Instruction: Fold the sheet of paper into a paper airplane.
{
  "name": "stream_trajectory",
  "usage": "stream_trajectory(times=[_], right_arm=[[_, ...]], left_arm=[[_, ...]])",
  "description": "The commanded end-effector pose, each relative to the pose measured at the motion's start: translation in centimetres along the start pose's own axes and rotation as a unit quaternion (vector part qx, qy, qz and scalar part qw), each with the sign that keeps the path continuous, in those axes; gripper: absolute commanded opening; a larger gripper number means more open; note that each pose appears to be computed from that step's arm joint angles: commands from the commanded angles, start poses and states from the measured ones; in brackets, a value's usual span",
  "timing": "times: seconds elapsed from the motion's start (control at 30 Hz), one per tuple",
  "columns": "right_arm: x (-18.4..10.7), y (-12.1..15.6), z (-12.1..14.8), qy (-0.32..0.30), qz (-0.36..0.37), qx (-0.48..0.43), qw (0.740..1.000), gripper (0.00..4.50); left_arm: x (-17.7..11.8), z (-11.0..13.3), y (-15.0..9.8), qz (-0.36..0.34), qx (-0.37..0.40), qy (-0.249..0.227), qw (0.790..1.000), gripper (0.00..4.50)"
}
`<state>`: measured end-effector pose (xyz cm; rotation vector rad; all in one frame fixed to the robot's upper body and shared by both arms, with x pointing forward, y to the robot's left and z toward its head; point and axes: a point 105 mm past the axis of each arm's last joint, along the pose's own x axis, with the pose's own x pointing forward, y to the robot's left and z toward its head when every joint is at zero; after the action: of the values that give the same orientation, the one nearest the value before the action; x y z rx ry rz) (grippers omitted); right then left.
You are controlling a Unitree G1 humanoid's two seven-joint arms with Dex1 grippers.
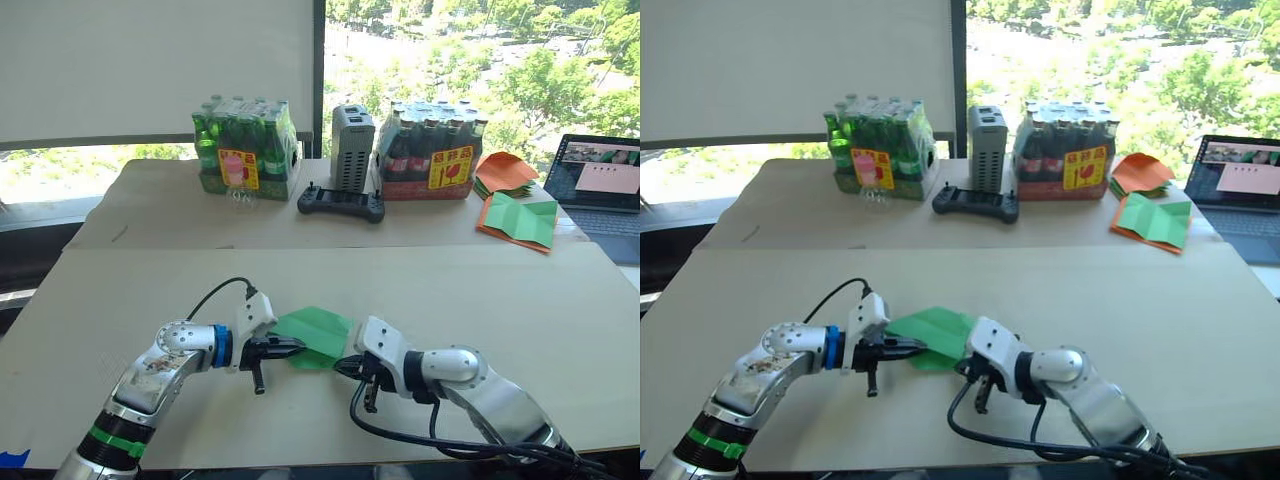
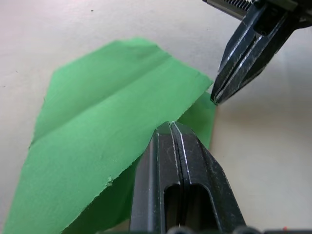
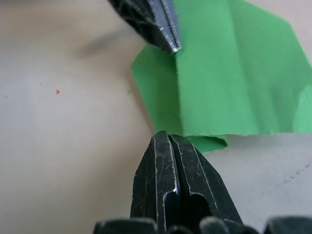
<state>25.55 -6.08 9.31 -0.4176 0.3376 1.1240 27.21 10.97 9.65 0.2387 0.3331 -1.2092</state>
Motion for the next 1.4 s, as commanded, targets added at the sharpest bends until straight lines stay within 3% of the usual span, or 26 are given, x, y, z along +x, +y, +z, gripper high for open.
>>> stream_trajectory(times=[0.03,0.47,0.63,0.83,1.0,1.17,1.27,1.4], right_arm=[[-0.5,-0.4,1.2,-0.017,-0.009,-0.015,1.0,0.0],[1.5,0.1,0.9,-0.011,-0.003,-0.022,1.0,0.0],[1.3,0.3,1.0,-0.015,0.006,-0.029,0.999,0.0],[-1.4,2.2,4.1,-0.061,0.103,-0.061,0.991,0.0],[-0.5,0.3,5.5,-0.089,0.055,-0.048,0.993,0.0],[0.9,-0.2,4.1,-0.063,0.033,-0.049,0.996,0.0],[1.8,-1.4,1.6,-0.011,-0.002,-0.051,0.999,0.0],[2.1,-0.7,0.2,0.013,0.014,-0.046,0.999,0.0]], left_arm=[[-0.3,0.4,-0.6,0.007,0.001,-0.007,1.0,0.03],[-1.8,2.3,1.3,0.028,0.013,-0.013,0.999,0.03],[-3.5,3.0,3.6,0.048,0.018,-0.011,0.999,0.03],[-4.1,3.1,5.9,0.059,0.03,0.002,0.998,0.03],[-3.5,3.1,5.6,0.048,0.034,0.001,0.998,0.03],[-3.4,3.2,5.4,0.046,0.034,-0.001,0.998,0.03],[-3.5,3.4,5.6,0.049,0.036,-0.002,0.998,0.03],[-3.3,3.8,6.2,0.05,0.043,-0.001,0.998,0.03]])
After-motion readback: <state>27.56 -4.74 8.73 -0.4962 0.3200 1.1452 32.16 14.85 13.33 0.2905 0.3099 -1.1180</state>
